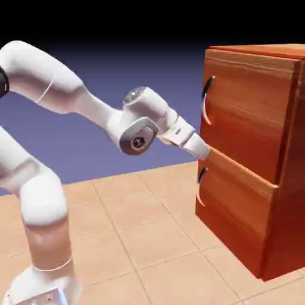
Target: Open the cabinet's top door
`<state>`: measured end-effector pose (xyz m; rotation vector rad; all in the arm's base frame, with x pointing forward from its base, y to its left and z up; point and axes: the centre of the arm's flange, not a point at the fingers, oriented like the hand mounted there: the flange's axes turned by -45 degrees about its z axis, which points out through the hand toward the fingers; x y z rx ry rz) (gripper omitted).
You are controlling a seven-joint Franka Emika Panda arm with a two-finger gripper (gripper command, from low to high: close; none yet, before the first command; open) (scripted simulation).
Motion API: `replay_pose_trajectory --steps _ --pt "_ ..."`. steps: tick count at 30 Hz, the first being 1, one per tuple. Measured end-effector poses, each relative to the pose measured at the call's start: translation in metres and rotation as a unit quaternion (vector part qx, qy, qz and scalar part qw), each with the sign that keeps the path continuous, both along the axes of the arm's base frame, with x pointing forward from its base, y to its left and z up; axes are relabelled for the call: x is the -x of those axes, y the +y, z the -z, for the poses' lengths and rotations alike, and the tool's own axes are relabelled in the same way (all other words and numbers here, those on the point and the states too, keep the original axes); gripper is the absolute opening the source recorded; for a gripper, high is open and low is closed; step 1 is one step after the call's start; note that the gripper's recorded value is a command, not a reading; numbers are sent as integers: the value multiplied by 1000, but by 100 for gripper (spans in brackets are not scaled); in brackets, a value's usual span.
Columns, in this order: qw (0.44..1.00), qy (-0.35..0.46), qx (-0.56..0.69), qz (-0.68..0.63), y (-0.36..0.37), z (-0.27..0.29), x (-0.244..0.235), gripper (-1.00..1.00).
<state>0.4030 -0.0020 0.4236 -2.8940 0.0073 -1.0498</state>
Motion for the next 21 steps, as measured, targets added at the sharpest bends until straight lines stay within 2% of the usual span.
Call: replay_pose_trajectory --steps 6,12,21 --pt "990 116 -67 39 -11 86 -17 0" --pt "968 216 -91 93 -22 168 -15 0" --pt "934 295 -61 193 -57 250 7 0"
